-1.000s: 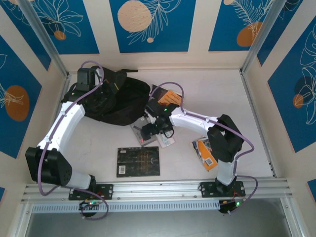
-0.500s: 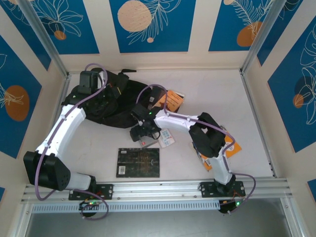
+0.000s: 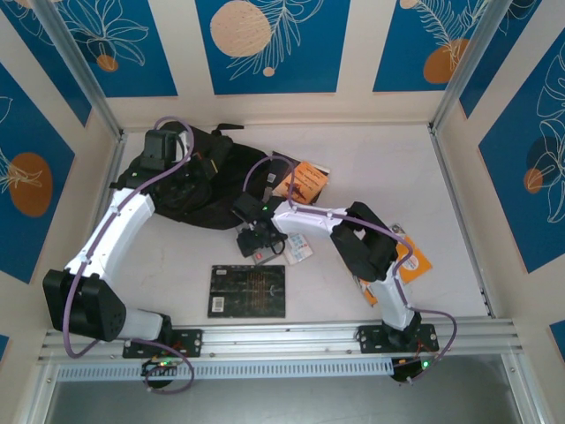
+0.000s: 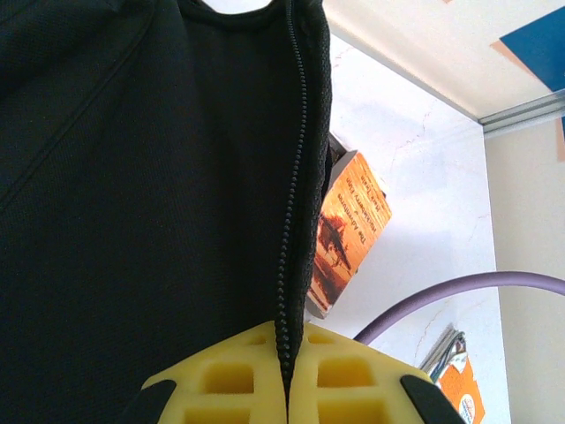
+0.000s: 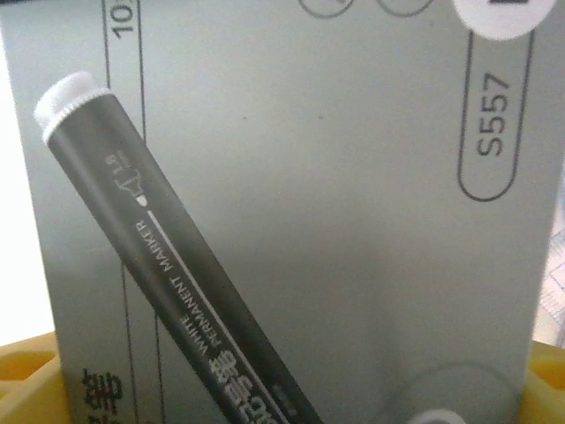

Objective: Pack books, pencil case, and school supplies into a backpack

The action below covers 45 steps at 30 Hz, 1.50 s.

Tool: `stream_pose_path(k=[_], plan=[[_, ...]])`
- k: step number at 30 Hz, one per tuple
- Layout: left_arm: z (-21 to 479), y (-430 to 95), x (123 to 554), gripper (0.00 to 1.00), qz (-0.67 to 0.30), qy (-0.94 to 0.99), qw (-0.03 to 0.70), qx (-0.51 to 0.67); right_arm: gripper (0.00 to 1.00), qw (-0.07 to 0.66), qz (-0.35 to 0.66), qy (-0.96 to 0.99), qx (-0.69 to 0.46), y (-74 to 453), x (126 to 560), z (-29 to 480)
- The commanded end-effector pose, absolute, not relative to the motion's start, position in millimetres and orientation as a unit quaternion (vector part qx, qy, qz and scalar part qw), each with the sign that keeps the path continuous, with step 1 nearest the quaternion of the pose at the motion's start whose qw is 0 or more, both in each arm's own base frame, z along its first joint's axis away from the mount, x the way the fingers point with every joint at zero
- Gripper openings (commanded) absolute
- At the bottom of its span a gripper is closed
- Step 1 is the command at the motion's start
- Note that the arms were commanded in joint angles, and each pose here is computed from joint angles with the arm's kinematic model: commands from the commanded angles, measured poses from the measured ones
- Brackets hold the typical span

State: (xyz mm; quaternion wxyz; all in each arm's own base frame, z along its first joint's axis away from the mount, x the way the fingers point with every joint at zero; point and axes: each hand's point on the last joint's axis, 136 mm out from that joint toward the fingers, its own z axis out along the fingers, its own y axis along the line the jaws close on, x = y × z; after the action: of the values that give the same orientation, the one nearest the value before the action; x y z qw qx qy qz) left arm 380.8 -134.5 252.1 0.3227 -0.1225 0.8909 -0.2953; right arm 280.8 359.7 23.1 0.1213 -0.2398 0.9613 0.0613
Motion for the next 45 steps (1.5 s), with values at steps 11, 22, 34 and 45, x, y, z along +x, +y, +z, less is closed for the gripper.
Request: stream_pose_path(k=[11,22,34,45], plan=[[313.3,-137.9,381.3,0.07,-0.307,0.870,0.373,-0.100,0.73,0.174,0.112,0.954,-0.217,328.0,285.7,83.1],[364.3,-137.6,372.0,0.05,-0.326,0.845,0.415,-0.083,0.73,0.228,0.122,0.957,-0.133,247.6,295.1,130.6],[386.6,-172.9,334.5,0.03,-0.412,0.828,0.379,-0.017,0.73,0.309,0.115,0.943,-0.046,157.6,292.5,187.7],[357.2,-213.3,292.3,0.03,-0.472,0.823,0.315,0.023,0.74,0.306,0.227,0.920,-0.094,185.2,272.6,226.9]])
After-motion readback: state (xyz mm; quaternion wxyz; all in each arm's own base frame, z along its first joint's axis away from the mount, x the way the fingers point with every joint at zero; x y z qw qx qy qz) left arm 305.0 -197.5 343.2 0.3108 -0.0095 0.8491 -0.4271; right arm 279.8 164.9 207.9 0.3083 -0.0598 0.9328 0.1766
